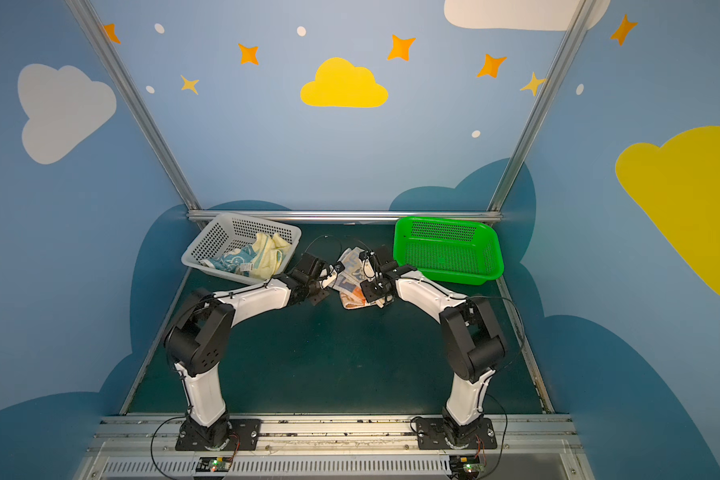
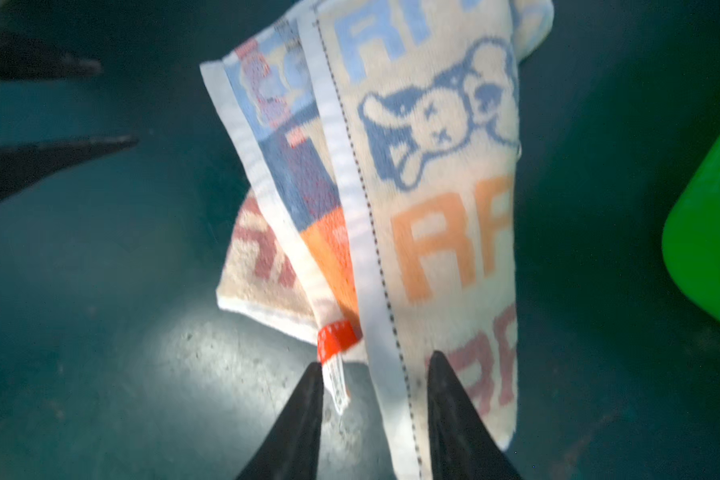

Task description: Fold and stack the towels

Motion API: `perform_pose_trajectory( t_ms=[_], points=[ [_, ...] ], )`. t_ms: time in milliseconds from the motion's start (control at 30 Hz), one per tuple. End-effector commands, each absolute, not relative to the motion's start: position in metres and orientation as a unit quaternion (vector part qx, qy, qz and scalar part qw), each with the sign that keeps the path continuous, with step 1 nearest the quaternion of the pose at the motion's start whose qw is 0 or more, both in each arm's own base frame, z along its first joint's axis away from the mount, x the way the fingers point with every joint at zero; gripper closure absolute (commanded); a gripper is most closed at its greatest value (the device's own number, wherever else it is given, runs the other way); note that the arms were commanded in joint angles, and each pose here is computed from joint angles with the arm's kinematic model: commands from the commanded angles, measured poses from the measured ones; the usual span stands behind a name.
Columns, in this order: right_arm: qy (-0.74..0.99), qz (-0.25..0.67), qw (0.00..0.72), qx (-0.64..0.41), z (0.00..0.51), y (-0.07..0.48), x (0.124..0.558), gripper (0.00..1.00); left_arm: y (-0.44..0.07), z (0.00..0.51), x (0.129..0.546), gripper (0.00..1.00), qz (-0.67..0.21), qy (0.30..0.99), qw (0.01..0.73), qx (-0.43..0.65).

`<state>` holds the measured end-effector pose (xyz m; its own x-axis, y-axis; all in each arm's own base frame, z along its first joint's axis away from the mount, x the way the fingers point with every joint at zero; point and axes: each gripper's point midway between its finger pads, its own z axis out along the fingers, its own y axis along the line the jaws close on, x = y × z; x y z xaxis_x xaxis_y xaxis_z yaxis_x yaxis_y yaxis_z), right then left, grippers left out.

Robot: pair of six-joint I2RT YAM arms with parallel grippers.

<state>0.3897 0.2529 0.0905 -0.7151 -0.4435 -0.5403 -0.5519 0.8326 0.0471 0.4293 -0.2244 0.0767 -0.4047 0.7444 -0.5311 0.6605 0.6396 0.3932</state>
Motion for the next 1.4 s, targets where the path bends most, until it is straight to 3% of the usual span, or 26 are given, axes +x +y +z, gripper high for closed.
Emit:
perform_pose_trajectory(
  t_ms=[0, 200, 433, 667, 967, 1367],
  points=[
    [0.914, 0.101, 0.263, -0.291, 0.084, 0.265, 0.401, 0.63, -0.227, 0.107, 0.425, 0.66, 0.018, 0.837, 0.391, 0.382],
    [0.912, 0.091, 0.251, -0.311, 0.071, 0.268, 0.408, 0.62, -0.218, 0.12, 0.413, 0.57, -0.003, 0.833, 0.416, 0.365],
    [0.914, 0.048, 0.238, -0.326, 0.063, 0.258, 0.413, 0.6, -0.207, 0.136, 0.407, 0.53, -0.025, 0.827, 0.442, 0.345],
    [0.906, 0.013, 0.235, -0.353, 0.072, 0.257, 0.418, 0.57, -0.203, 0.148, 0.403, 0.52, -0.032, 0.818, 0.465, 0.338],
    [0.861, -0.024, 0.207, -0.464, 0.066, 0.26, 0.401, 0.57, -0.195, 0.154, 0.399, 0.5, -0.037, 0.813, 0.481, 0.327],
    [0.858, -0.11, 0.223, -0.45, 0.052, 0.252, 0.425, 0.59, -0.191, 0.151, 0.399, 0.49, -0.039, 0.816, 0.48, 0.32]
  ],
)
